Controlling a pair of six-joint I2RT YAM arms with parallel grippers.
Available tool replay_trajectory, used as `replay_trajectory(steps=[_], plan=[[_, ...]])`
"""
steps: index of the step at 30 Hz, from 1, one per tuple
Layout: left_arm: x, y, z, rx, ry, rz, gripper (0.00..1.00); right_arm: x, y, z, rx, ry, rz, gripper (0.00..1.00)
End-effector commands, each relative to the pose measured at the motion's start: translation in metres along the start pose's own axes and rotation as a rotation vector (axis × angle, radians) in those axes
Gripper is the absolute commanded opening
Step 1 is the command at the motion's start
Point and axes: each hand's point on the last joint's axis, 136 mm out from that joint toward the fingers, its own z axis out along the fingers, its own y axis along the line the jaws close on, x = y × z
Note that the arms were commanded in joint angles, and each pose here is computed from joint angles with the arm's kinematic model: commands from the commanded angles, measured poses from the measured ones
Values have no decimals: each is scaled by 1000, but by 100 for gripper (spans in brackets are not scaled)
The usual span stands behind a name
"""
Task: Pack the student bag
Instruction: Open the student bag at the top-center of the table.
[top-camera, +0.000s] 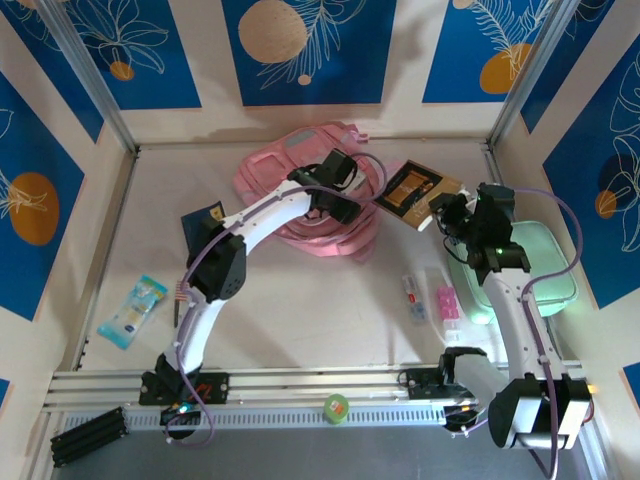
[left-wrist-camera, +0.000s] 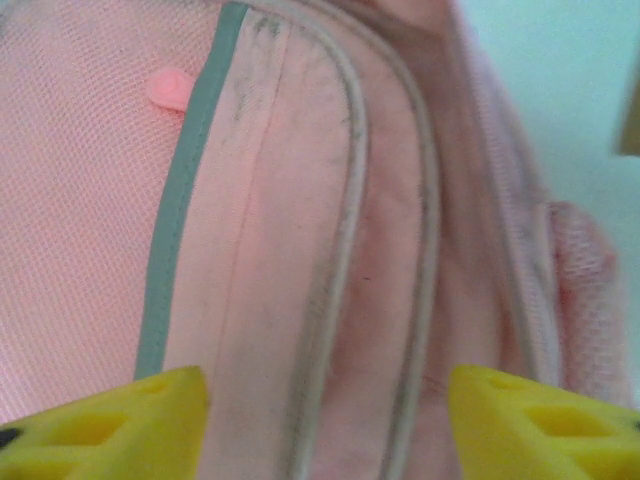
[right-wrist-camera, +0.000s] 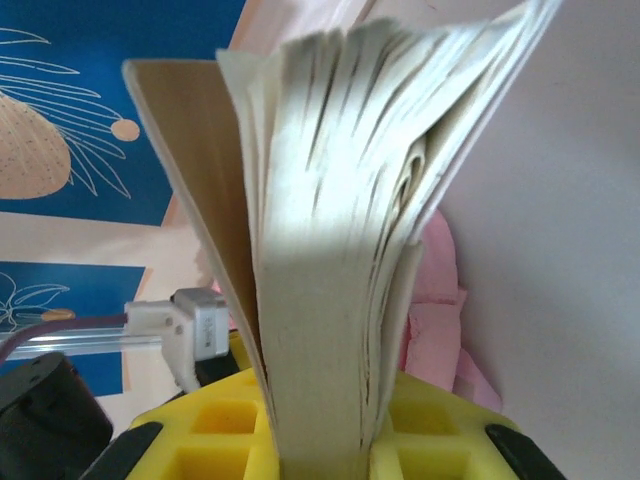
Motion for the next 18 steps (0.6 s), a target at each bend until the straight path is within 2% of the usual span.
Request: replay_trajectory(steps=[1,6,11,15,18], plan=[[17,16,14,-94,94,9,57,-4,19,-12,-75,-17,-40,6],[20,24,22,-112,104,-15,46,0,14,-12,-71,-9,-23,6],[18,32,22,-146,97,-26,21,1,11,-14,-68,-11,-18,6],[5,35,4,-156,51,-40,7,-5,11,-19,-66,-32,-23,6],[-8,36,-17,-147,-5,-59,2,-9,10,-23,-61,-51,-33,7]])
